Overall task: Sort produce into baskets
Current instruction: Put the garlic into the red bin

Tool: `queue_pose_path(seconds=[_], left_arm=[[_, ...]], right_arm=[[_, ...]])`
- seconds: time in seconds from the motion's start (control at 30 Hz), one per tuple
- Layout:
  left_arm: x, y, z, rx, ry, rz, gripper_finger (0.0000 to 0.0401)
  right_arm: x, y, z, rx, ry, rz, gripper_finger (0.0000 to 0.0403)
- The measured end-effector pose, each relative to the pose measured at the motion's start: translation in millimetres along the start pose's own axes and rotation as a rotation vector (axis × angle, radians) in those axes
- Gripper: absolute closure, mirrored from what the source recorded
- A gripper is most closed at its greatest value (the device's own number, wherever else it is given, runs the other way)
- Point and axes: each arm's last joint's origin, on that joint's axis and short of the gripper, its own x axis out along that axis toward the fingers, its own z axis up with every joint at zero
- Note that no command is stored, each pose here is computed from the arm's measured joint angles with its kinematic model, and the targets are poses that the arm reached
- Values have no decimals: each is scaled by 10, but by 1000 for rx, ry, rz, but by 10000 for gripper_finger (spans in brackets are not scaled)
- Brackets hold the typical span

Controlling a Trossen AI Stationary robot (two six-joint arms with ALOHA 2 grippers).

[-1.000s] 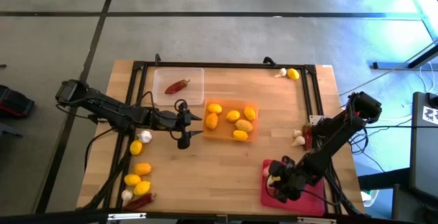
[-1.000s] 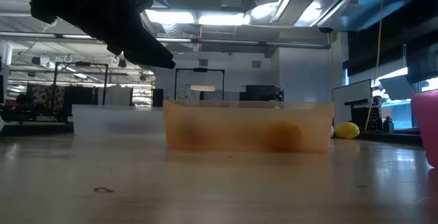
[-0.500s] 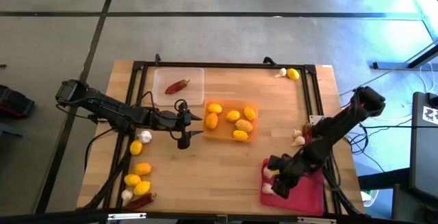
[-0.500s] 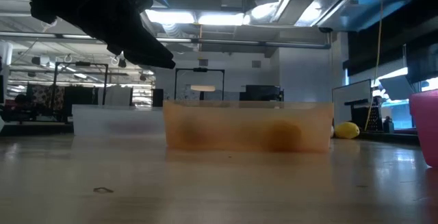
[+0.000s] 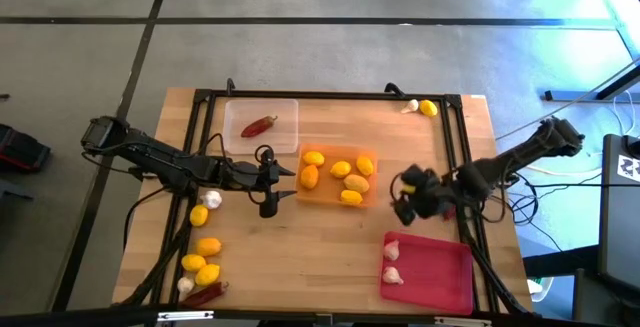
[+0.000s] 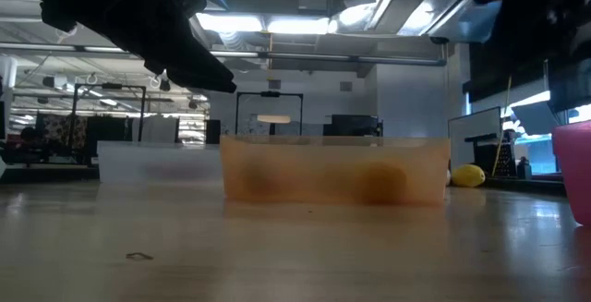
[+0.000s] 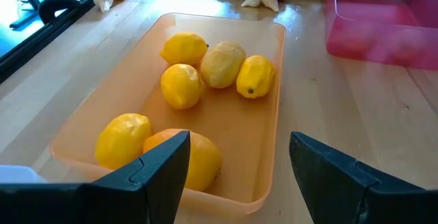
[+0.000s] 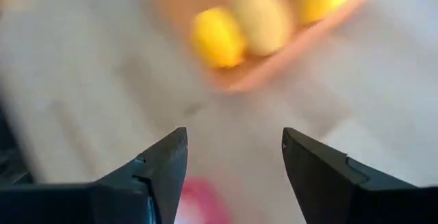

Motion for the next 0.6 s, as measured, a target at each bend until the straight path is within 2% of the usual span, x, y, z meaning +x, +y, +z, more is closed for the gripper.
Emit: queue_pose_path(seconds=[0.1,0.37,0.6], left_arm=[[0,0,-2,1,2,0,155],[0,0,-4,0,4,0,155],[0,2,-18,-3,18,2,155]], right_arm=[[4,-165,71,15,16,-117,174],[23,-467,70,16,214,-393,174],[94,-458,46,38,287,-433,174]])
